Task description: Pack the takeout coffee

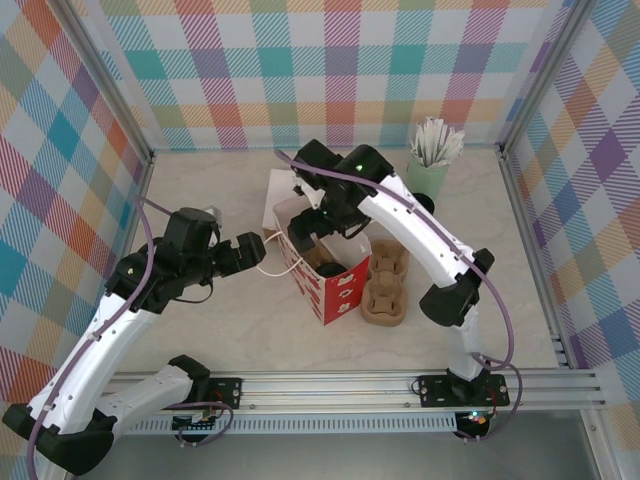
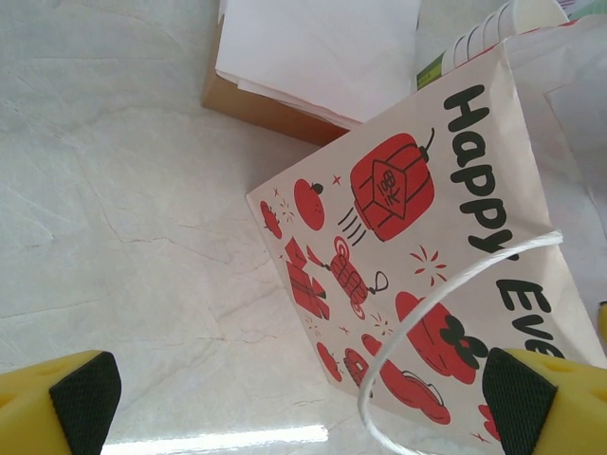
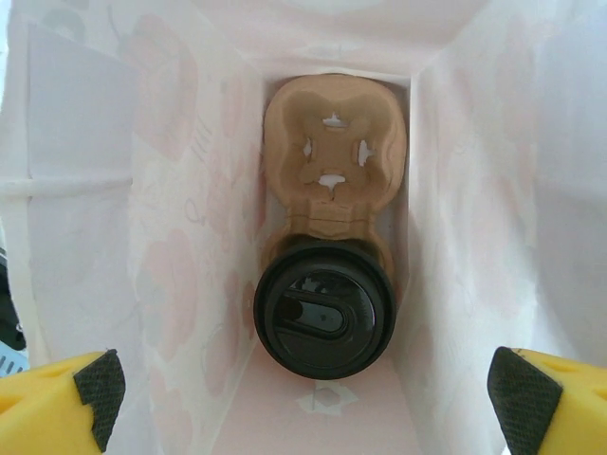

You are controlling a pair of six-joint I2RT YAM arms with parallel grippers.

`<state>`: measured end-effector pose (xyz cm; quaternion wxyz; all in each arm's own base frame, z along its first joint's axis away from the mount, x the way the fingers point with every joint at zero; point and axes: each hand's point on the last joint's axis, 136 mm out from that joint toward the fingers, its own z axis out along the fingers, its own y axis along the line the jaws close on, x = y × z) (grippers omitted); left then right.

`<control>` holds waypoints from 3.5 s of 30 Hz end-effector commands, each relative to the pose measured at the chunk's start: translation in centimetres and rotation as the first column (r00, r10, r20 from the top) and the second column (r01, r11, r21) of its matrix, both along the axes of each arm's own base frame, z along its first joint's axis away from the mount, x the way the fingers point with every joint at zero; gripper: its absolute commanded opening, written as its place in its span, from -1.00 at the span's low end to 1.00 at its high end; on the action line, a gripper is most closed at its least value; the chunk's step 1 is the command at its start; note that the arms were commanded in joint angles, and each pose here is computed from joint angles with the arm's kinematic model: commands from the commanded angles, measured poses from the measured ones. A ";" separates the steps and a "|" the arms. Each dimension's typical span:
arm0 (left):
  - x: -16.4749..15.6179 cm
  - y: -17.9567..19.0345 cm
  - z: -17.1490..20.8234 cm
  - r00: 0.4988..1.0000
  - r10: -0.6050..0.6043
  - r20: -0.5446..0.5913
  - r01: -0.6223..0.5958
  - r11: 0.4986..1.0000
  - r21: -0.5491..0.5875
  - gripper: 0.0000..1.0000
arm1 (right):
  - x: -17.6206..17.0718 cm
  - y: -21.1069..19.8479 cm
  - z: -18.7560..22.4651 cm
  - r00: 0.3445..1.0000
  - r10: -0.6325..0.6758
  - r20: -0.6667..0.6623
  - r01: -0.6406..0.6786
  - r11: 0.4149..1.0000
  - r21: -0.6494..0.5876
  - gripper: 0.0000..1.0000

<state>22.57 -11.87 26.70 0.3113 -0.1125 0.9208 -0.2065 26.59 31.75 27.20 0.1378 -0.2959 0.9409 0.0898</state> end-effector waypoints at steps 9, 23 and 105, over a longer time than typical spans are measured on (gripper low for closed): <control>0.0 0.5 0.5 1.000 0.018 0.026 -0.018 1.000 0.006 1.00 | -1.2 -3.0 5.9 0.997 -0.056 0.050 0.049 0.990 0.130 1.00; 0.1 0.6 0.5 0.999 0.018 0.026 -0.018 1.000 0.016 1.00 | -0.5 -8.0 9.5 0.982 -0.182 0.052 0.163 0.952 0.259 0.94; -1.5 2.0 -0.4 0.998 0.055 0.020 -0.056 0.998 0.021 1.00 | 24.1 -29.7 -4.1 0.704 -0.702 0.109 0.695 0.712 0.094 -0.69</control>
